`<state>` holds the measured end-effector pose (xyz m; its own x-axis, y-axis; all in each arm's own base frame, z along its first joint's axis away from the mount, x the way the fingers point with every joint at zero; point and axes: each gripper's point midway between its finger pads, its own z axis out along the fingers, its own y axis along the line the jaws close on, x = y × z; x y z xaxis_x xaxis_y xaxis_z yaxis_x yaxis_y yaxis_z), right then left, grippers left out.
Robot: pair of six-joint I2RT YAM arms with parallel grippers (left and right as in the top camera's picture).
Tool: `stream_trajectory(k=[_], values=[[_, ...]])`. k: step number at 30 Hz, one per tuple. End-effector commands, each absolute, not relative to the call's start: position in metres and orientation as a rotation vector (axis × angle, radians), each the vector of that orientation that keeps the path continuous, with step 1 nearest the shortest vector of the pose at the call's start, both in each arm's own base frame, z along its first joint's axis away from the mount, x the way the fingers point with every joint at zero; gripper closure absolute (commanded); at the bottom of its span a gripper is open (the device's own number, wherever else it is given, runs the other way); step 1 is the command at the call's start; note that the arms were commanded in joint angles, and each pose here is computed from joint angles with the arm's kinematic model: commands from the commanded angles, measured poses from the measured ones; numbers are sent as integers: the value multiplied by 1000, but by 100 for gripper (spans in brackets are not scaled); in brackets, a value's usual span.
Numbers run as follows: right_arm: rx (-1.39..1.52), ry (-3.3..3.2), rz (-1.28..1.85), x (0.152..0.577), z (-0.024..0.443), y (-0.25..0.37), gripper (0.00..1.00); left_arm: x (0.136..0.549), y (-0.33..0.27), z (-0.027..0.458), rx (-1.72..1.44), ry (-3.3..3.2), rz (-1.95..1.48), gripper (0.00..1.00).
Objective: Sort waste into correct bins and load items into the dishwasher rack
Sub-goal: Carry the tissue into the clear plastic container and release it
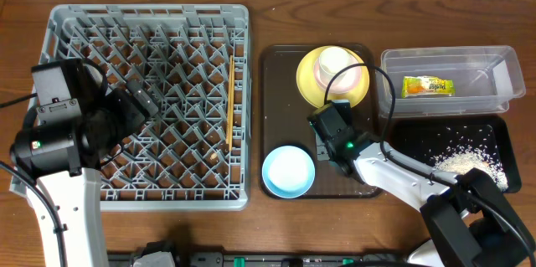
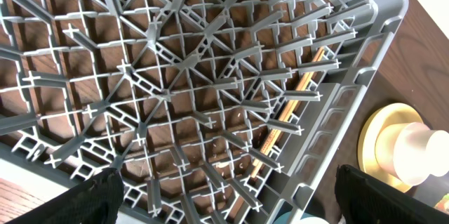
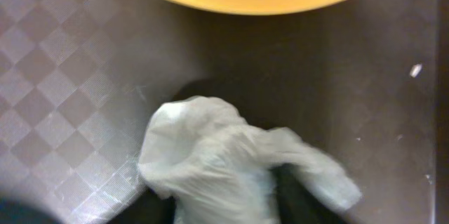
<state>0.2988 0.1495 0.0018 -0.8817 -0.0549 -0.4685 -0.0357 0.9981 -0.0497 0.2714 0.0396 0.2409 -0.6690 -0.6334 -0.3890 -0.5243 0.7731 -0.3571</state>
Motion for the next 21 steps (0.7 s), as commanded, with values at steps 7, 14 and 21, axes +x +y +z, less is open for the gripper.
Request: stream_trajectory(k=[7, 14, 21], values=[[38, 2501, 71, 325, 69, 147, 98, 272, 42, 245, -864, 2458, -283, 3], [337, 2257, 192, 374, 159, 80, 99, 272, 42, 245, -864, 2457, -283, 3], [624, 2099, 283, 402, 180, 2, 99, 272, 42, 245, -864, 2457, -283, 3]])
